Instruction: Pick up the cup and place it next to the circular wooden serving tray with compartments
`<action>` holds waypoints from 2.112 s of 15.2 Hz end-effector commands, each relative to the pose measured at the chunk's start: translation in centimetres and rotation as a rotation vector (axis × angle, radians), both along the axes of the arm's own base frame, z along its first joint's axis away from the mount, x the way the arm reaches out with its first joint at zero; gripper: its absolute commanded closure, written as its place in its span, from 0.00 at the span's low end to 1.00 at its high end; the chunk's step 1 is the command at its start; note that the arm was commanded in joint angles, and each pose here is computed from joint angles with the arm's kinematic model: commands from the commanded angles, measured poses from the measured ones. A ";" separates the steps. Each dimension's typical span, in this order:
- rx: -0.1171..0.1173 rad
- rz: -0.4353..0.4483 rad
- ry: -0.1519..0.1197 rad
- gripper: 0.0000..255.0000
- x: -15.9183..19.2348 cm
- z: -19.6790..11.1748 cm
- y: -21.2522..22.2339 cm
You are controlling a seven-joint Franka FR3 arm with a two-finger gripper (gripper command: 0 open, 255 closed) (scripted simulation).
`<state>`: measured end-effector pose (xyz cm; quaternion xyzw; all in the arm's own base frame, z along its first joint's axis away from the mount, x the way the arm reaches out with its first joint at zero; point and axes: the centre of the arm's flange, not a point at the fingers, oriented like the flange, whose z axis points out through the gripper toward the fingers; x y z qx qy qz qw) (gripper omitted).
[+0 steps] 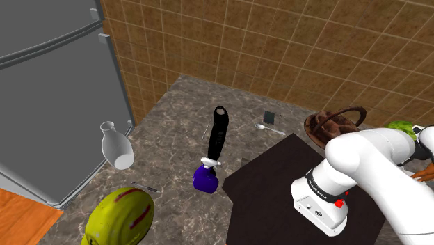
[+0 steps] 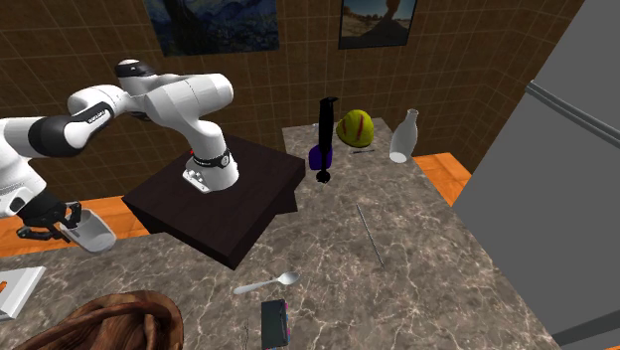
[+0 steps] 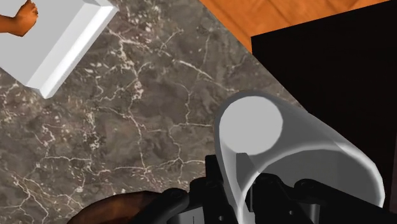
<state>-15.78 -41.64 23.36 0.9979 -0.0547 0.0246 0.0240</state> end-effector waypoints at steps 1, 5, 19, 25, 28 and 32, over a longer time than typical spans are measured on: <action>0.000 0.000 0.000 1.00 -0.1 -1.1 0.1; 0.000 0.000 0.000 1.00 -0.1 -3.2 0.1; 0.000 0.000 0.000 0.00 -0.1 -5.0 0.1; 0.000 0.000 0.000 0.00 -0.2 -1.0 0.3; 0.000 0.000 0.000 0.00 -0.3 0.0 0.3; 0.000 0.000 0.000 0.00 -0.3 0.0 0.3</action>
